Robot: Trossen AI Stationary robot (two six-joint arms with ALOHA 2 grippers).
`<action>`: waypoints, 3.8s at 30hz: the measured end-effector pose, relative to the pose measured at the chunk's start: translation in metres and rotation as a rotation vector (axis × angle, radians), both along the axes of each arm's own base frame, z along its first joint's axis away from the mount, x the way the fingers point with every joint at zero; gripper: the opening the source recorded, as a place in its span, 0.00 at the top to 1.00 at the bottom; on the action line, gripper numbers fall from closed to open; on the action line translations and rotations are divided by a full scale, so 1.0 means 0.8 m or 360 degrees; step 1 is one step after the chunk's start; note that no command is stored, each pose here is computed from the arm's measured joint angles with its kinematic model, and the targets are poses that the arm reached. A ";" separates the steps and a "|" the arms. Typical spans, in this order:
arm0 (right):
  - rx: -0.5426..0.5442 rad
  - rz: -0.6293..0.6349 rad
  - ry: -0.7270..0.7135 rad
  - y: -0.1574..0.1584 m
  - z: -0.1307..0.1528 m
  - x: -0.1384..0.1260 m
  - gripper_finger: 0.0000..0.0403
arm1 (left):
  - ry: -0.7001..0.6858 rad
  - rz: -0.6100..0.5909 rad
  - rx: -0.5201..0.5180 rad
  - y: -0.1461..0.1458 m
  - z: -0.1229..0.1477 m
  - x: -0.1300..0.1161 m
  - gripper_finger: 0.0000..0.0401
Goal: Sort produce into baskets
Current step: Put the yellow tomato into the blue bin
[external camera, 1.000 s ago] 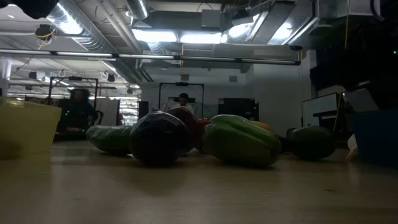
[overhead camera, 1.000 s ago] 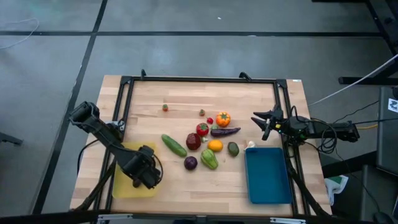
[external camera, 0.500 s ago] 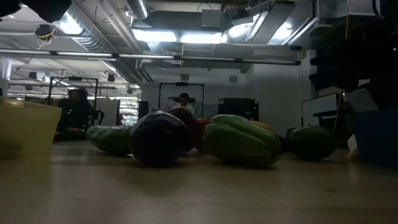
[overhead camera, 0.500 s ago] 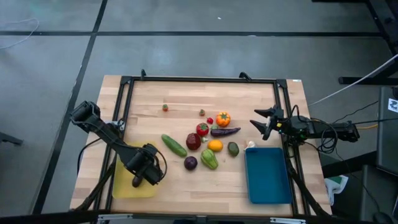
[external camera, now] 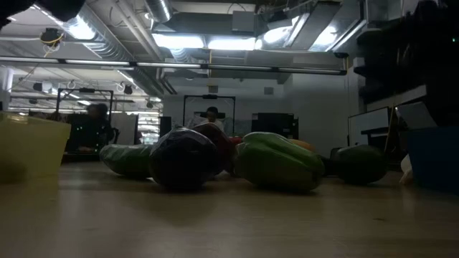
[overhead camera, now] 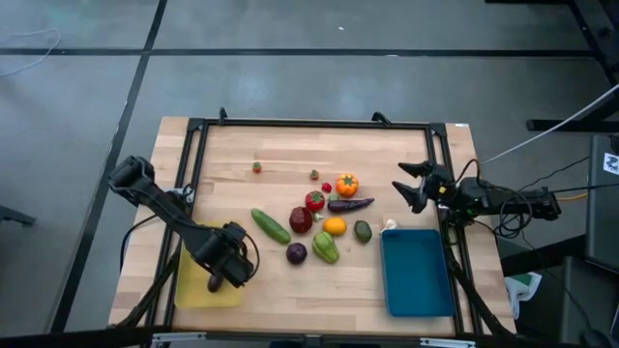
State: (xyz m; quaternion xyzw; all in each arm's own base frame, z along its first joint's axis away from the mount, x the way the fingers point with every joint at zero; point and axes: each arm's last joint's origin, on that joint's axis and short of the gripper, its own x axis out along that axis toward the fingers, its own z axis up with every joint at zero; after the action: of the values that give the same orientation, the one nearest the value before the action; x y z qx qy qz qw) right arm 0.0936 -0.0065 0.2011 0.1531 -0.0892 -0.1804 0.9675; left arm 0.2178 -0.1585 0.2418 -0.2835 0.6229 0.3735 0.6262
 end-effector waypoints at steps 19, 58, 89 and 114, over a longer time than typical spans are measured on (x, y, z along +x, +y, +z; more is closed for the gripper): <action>-0.0009 -0.0116 0.0882 -0.024 0.081 0.091 0.04 | -0.0299 -0.0335 0.0153 0.077 0.032 0.033 0.37; 0.0129 0.0476 0.2016 -0.120 0.009 0.253 0.04 | -0.0498 -0.0880 0.0481 0.190 0.042 0.092 0.37; 0.0197 0.0551 0.2089 -0.124 -0.035 0.272 0.14 | -0.0507 -0.0877 0.0481 0.190 0.042 0.092 0.37; 0.0282 0.0597 0.2308 -0.119 0.021 0.272 0.22 | -0.0517 -0.0854 0.0477 0.189 0.042 0.092 0.37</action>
State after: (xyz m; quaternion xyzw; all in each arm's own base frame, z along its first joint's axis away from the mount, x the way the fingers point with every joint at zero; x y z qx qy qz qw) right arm 0.3116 -0.1016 0.2180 0.0859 0.6125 -0.0747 0.7823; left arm 0.2916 -0.0073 0.2754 -0.0704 0.5057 0.2329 0.8277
